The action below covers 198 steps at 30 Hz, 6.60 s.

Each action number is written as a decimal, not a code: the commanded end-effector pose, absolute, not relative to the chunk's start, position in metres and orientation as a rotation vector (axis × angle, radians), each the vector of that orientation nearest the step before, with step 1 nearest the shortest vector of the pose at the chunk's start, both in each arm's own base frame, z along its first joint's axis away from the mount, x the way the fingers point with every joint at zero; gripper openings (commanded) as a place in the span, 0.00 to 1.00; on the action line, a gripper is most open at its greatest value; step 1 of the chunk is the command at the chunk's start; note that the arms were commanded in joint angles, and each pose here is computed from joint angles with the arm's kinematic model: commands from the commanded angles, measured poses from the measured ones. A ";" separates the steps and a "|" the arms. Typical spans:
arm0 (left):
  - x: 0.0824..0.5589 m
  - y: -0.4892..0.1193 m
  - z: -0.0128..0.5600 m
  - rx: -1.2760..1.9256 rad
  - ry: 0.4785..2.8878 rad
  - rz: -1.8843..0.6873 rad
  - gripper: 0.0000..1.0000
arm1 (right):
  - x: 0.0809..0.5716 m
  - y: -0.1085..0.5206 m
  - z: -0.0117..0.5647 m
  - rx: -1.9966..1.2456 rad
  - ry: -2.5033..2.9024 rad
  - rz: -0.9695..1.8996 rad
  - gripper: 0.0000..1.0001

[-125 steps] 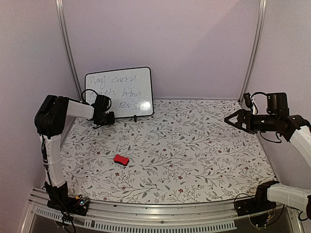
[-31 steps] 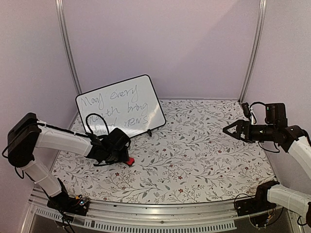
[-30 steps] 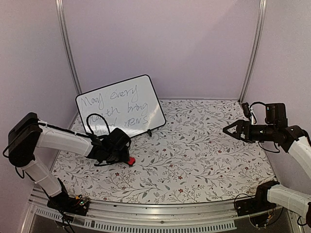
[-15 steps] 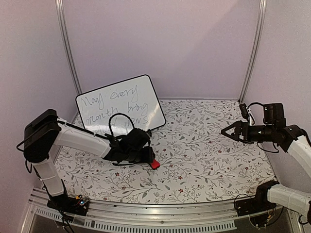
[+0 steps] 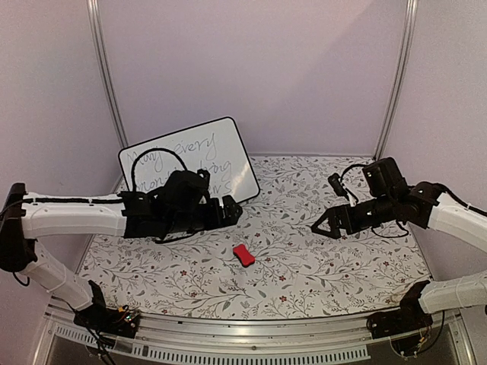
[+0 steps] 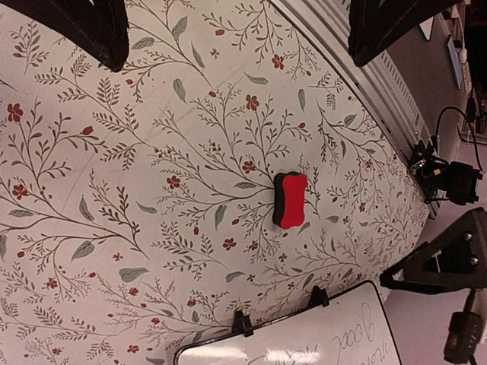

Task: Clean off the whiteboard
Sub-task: Move the whiteboard eraser to the center of the board, then move the whiteboard to the center of the board.

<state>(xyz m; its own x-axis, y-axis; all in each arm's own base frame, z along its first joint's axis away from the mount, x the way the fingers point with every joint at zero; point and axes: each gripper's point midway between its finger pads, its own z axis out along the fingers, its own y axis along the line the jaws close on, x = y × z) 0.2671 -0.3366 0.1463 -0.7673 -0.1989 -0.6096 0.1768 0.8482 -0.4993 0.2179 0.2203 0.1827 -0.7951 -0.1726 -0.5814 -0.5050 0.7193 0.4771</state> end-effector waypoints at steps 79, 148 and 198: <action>0.196 -0.119 0.223 -0.576 2.281 -0.531 1.00 | 0.342 0.601 0.044 -0.843 2.029 0.477 0.55; 0.279 -0.090 0.332 -0.348 2.128 -0.339 1.00 | 0.198 0.461 0.092 -0.962 2.087 0.484 0.81; 0.335 -0.129 0.253 0.039 2.101 -0.960 0.84 | 0.197 0.420 0.093 -0.877 2.324 0.559 0.99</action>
